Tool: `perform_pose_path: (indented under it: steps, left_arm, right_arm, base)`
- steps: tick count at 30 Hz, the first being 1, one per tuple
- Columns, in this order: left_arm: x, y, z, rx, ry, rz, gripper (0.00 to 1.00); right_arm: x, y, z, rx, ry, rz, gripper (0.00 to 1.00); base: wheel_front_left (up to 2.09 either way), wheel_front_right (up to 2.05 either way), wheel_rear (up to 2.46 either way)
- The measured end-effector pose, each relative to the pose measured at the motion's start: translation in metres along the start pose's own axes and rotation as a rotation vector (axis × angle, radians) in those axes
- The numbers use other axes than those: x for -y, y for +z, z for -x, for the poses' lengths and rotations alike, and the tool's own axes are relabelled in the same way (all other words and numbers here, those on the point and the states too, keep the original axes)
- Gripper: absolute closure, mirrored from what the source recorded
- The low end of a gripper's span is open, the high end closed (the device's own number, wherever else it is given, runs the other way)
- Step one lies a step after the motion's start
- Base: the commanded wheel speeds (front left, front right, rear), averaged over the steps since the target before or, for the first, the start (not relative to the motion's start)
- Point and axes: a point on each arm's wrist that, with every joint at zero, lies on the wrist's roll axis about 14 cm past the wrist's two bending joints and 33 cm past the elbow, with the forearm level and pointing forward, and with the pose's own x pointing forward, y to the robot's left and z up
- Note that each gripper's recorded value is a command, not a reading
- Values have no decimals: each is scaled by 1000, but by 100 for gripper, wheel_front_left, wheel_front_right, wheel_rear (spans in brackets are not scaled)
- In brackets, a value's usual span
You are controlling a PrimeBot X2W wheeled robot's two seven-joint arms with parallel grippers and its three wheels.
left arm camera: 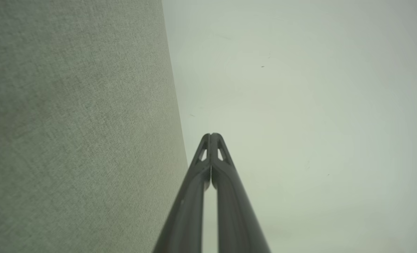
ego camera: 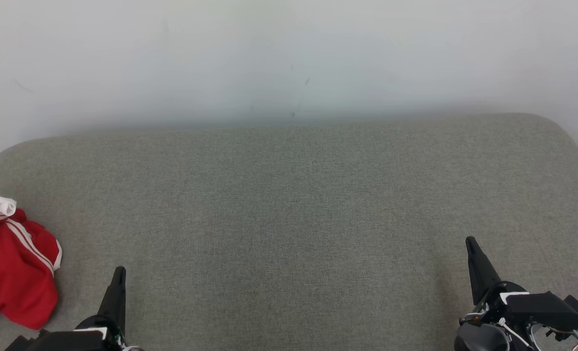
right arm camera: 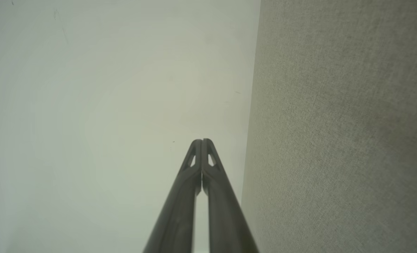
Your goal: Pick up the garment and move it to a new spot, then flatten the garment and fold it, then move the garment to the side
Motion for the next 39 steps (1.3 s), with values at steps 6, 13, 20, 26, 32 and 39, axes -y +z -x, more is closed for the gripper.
perform_pose_path:
  steps: [6, 13, 20, 26, 32, 39]
  left_arm:
    - [0, 0, 0, 0, 0, 0, 100]
    - [-14, -2, 5, -2, 42, 9, 0]
    - [-25, -3, 10, 12, 76, -12, 0]
    - [-25, -1, 9, 21, 79, -101, 0]
    - [-27, -2, 12, 19, 89, -226, 0]
    - [-29, -4, 13, 3, 96, -403, 0]
  right_arm:
    - [0, 0, 0, 0, 0, 0, 100]
    - [15, 0, 6, 2, -45, -5, 0]
    - [27, -3, 12, 3, -84, 23, 0]
    - [29, -6, 11, -10, -92, 124, 0]
    - [28, -5, 11, -7, -93, 245, 0]
    - [29, -3, 11, -4, -97, 411, 0]
  base:
    - [0, 0, 0]
    - [0, 0, 0]
    - [0, 0, 0]
    - [0, 0, 0]
    - [0, 0, 0]
    - [0, 0, 0]
